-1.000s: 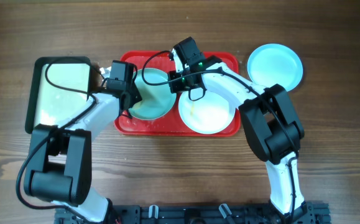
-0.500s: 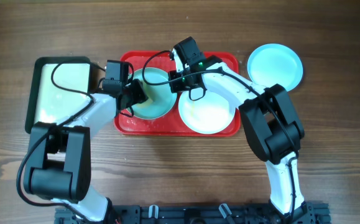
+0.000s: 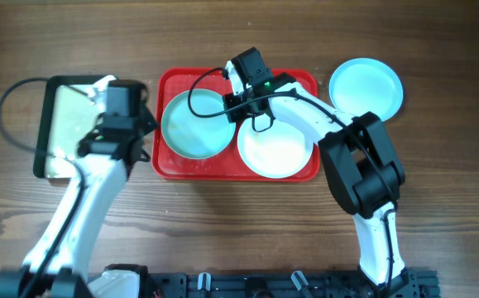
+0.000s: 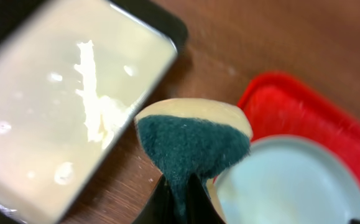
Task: Clean dirty plates on tray and stack at the side
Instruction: 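Lift the left plate with the right gripper and stack it on the side plate, then grip the right plate rim with the right gripper and scrub it with the sponge, then lift the last plate with the right gripper and stack it on the pile, then drop the sponge back into the black tray with the left gripper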
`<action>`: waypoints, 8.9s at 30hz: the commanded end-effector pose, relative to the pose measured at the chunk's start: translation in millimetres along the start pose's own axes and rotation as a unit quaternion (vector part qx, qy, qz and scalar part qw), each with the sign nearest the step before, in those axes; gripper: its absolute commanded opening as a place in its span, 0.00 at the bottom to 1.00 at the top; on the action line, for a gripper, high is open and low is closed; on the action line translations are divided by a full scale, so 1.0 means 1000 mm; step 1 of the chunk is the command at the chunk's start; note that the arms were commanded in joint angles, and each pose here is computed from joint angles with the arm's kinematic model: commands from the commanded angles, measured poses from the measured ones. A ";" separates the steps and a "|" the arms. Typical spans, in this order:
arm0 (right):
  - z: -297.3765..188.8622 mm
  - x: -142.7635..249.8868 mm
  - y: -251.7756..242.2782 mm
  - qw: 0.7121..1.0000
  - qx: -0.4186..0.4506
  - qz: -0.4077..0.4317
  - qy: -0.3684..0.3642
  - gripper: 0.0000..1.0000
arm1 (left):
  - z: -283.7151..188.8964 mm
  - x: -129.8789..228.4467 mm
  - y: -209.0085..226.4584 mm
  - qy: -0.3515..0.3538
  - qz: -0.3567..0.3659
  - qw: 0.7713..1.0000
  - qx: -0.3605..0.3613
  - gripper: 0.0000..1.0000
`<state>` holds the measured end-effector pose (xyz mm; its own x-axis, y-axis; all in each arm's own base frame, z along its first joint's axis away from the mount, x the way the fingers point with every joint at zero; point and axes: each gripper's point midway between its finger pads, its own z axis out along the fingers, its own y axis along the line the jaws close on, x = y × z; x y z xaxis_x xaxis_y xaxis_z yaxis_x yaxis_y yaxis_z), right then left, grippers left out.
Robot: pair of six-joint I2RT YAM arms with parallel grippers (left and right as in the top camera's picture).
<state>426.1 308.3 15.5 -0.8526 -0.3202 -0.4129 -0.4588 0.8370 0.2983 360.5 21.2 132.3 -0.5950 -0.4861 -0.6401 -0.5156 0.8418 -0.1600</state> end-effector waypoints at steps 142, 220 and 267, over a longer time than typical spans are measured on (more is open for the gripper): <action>-0.015 0.032 -0.026 0.994 0.048 0.094 -0.019 0.04 | 0.073 0.097 -0.039 0.136 0.130 0.982 0.027 0.04; -0.279 0.069 -0.327 0.876 0.259 0.357 -0.198 0.04 | -0.012 -0.031 0.144 -0.005 -0.174 0.978 -0.120 0.04; -0.361 0.104 -0.005 0.966 0.086 0.147 -0.197 1.00 | -0.182 -0.037 0.093 -0.155 -0.169 0.968 0.102 1.00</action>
<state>253.5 111.1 287.9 -0.7235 0.0064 -0.6903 -0.2255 0.9429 0.2450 224.2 75.7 278.4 -0.1827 -0.6766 -0.7133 -0.5057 0.6869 -0.5220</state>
